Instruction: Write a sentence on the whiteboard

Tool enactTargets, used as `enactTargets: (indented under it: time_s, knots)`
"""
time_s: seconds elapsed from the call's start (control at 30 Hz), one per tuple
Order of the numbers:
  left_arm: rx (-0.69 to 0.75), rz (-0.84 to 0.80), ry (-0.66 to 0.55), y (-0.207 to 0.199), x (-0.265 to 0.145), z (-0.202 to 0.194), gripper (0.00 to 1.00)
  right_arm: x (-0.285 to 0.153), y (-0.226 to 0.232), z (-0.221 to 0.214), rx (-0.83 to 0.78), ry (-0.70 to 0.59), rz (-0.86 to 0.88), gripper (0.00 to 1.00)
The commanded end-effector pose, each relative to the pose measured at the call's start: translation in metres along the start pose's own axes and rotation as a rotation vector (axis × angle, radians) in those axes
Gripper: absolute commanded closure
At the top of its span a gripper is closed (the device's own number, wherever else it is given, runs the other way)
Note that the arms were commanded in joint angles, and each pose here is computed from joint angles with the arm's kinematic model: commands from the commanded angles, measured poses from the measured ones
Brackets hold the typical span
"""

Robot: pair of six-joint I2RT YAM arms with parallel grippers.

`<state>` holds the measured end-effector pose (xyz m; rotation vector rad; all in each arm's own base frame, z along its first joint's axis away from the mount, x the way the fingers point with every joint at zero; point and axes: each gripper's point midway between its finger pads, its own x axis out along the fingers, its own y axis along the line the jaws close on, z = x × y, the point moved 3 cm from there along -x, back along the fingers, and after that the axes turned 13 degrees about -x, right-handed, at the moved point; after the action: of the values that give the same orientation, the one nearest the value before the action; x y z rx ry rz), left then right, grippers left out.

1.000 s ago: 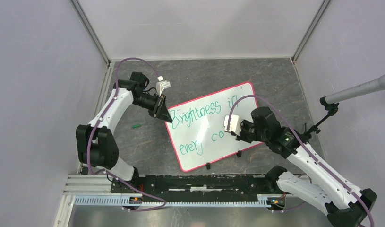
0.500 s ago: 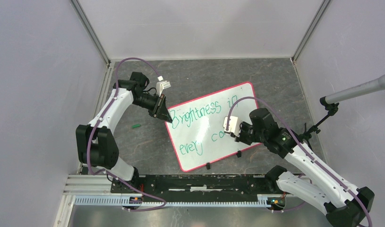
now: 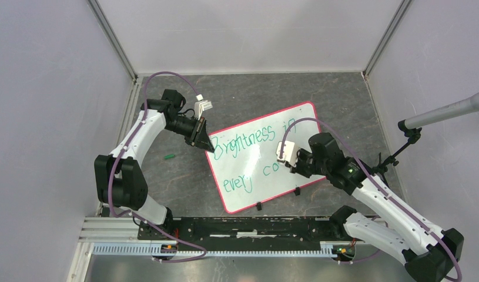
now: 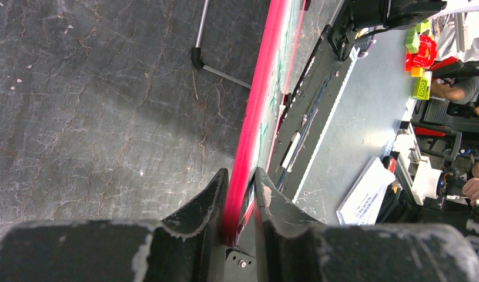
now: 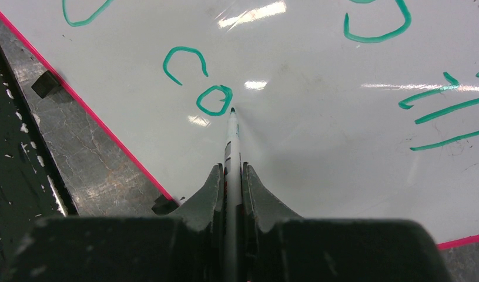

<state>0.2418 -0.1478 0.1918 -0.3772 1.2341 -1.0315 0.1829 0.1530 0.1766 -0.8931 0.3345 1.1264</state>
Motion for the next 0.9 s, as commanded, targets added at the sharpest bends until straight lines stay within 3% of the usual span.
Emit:
enactTargets:
  time_s: [0.0, 0.4, 0.87]
  knots:
    - [0.054, 0.054, 0.04, 0.009, 0.013, -0.001, 0.97, -0.002, -0.017, 0.011, 0.003, -0.023, -0.066, 1.0]
    - [0.051, 0.055, 0.043, 0.01, 0.014, 0.0, 0.98, -0.001, -0.016, -0.005, 0.012, 0.064, -0.072, 1.0]
    - [0.051, 0.057, 0.046, 0.011, 0.015, 0.0, 0.97, -0.002, 0.008, -0.015, -0.023, 0.087, 0.058, 1.0]
